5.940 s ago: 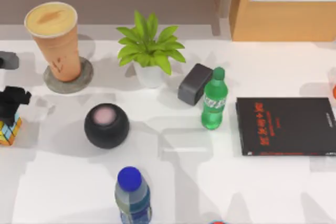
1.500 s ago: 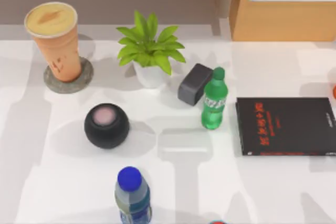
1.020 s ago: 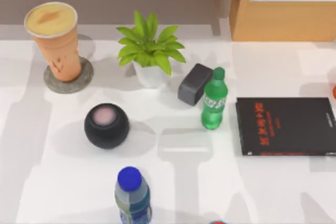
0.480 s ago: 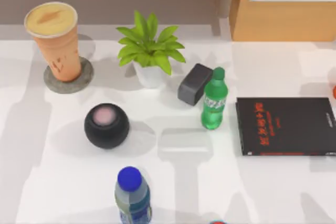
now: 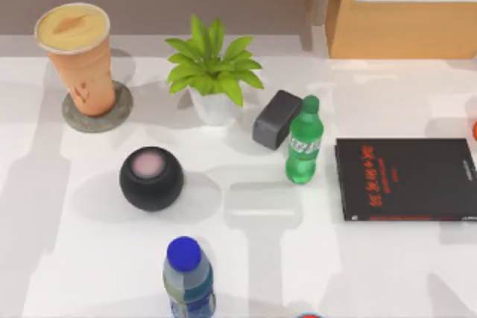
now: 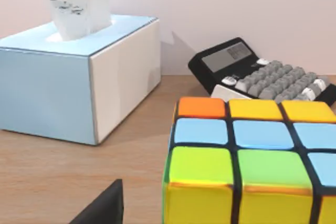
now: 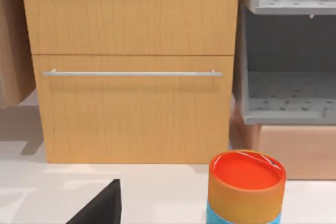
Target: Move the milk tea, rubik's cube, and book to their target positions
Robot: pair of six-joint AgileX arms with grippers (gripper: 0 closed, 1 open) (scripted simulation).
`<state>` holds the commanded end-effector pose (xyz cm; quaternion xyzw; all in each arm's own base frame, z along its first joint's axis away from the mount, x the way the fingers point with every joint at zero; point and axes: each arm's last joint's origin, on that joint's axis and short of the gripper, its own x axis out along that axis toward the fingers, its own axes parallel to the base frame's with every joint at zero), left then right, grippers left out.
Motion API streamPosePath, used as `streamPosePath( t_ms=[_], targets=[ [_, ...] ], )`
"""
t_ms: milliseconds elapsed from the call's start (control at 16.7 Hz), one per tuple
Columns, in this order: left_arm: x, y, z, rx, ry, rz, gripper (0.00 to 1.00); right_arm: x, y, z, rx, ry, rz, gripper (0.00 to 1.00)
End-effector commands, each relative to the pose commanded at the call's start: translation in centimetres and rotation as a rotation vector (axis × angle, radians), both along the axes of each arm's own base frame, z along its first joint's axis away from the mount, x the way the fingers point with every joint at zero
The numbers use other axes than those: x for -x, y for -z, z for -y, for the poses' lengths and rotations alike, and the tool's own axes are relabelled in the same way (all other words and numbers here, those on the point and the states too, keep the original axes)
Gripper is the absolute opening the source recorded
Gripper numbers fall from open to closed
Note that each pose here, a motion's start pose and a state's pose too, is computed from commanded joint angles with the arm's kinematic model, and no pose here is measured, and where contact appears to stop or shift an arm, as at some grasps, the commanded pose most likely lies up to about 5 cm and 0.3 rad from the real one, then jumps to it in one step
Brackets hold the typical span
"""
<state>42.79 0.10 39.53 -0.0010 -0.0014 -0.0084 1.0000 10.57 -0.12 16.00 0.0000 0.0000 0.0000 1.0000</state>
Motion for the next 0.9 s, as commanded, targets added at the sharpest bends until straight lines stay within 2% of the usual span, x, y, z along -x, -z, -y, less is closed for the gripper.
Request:
streamPosePath(
  t_ms=[240, 420, 540, 720, 900],
  targets=[
    [0.1, 0.1, 0.1, 0.000, 0.003, -0.005, 1.00, 0.0, 0.0, 0.0, 0.000, 0.000, 0.000, 1.00],
    [2.3, 0.0, 0.2, 0.000, 0.008, -0.018, 1.00, 0.0, 0.0, 0.0, 0.000, 0.000, 0.000, 1.00],
    [5.1, -0.2, 0.2, 0.000, 0.009, -0.023, 1.00, 0.0, 0.0, 0.0, 0.000, 0.000, 0.000, 1.00],
    [11.0, -0.1, 0.2, 0.001, 0.007, -0.017, 1.00, 0.0, 0.0, 0.0, 0.000, 0.000, 0.000, 1.00],
    [18.0, 1.7, 0.1, 0.002, 0.001, -0.006, 1.00, 0.0, 0.0, 0.0, 0.000, 0.000, 0.000, 1.00]
  ],
)
